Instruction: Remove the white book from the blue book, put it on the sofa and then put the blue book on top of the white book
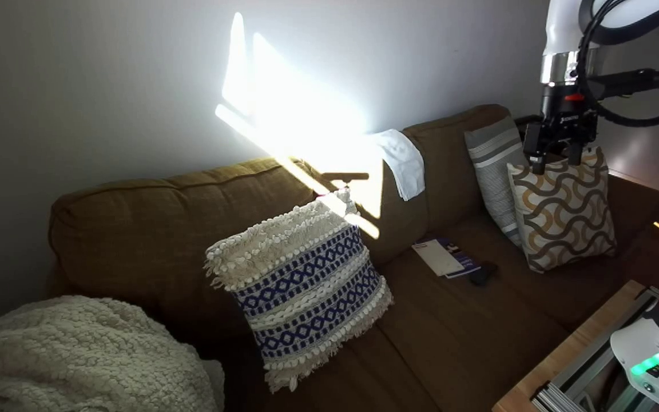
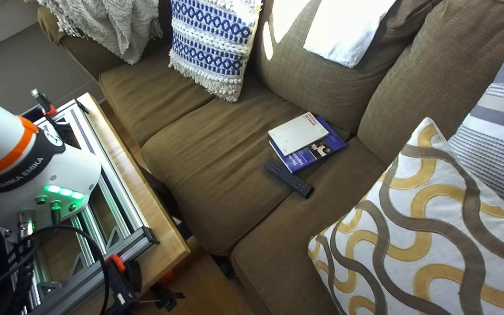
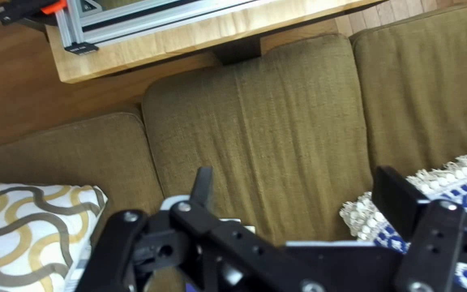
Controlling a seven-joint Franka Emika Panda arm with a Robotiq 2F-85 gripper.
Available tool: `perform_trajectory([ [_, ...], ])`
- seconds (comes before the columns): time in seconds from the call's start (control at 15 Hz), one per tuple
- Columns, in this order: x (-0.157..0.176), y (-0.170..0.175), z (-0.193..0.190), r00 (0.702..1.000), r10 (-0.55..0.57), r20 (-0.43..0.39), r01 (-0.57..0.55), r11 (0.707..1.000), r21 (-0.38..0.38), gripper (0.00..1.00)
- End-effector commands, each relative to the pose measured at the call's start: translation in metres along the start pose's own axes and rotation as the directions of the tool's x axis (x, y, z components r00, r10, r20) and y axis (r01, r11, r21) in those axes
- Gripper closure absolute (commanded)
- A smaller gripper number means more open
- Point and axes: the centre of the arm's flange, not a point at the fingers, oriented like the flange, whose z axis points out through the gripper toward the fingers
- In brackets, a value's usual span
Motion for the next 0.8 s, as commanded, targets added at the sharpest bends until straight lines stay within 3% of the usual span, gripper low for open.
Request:
perform_trajectory([
  [0.0,0.048,0.024,0.034,0.996,0.018,0.087,-0.011,0.997,-0.082,0.00],
  [0.4,0.091,0.051,0.092,0.993,0.029,0.118,-0.012,0.990,-0.141,0.00],
  [0.73,0.121,0.071,0.142,0.985,0.062,0.164,-0.042,0.992,-0.122,0.00],
])
